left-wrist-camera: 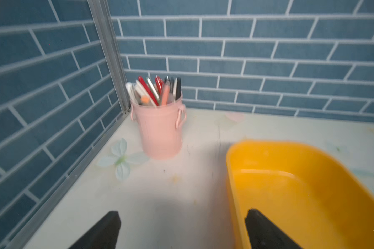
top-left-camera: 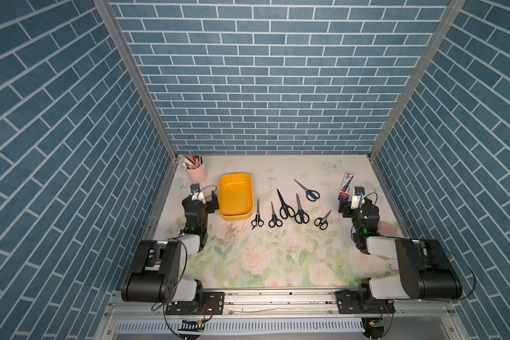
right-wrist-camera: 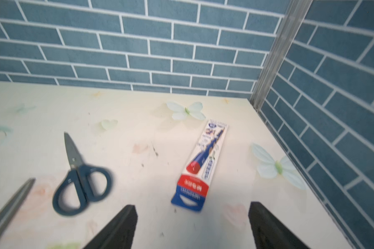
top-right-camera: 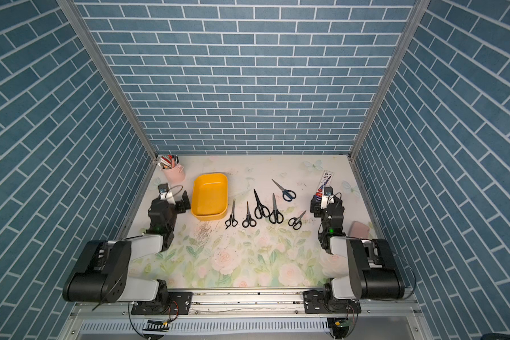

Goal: Put the scissors into the storage box
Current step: Pick up the scissors from the center of the board.

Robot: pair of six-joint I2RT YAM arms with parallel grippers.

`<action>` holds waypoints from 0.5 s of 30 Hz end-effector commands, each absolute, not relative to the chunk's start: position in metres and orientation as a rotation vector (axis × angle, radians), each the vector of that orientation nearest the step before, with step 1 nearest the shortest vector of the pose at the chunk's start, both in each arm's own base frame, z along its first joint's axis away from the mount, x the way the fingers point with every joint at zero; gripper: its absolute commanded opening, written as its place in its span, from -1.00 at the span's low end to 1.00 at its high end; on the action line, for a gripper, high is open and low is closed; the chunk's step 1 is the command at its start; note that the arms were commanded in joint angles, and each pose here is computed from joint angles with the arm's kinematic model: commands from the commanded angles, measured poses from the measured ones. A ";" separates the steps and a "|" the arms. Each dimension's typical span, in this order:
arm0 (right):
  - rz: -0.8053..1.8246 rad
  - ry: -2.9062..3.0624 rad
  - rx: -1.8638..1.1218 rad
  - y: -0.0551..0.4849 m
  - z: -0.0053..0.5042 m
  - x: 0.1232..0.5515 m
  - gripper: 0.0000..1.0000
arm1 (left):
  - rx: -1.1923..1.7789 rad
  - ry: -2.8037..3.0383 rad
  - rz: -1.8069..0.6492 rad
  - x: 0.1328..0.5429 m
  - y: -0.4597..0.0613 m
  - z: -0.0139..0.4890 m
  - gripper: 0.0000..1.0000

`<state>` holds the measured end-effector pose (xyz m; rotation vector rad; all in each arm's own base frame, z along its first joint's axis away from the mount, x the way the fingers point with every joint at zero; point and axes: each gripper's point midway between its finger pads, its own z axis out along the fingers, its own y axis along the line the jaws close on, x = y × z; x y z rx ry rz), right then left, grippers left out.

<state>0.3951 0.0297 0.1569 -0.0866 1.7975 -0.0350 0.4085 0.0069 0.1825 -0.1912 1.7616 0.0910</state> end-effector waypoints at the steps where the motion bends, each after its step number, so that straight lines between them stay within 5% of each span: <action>1: 0.102 1.963 -0.123 0.085 0.176 0.377 0.74 | -0.216 1.864 0.029 0.393 -0.038 0.231 0.90; 8: 0.267 2.295 -0.073 0.146 0.119 0.307 0.69 | -0.127 2.122 -0.256 0.327 -0.158 0.197 1.00; 15: 0.350 2.416 -0.426 0.213 0.111 0.313 0.54 | -0.060 2.202 -0.166 0.309 -0.171 0.165 1.00</action>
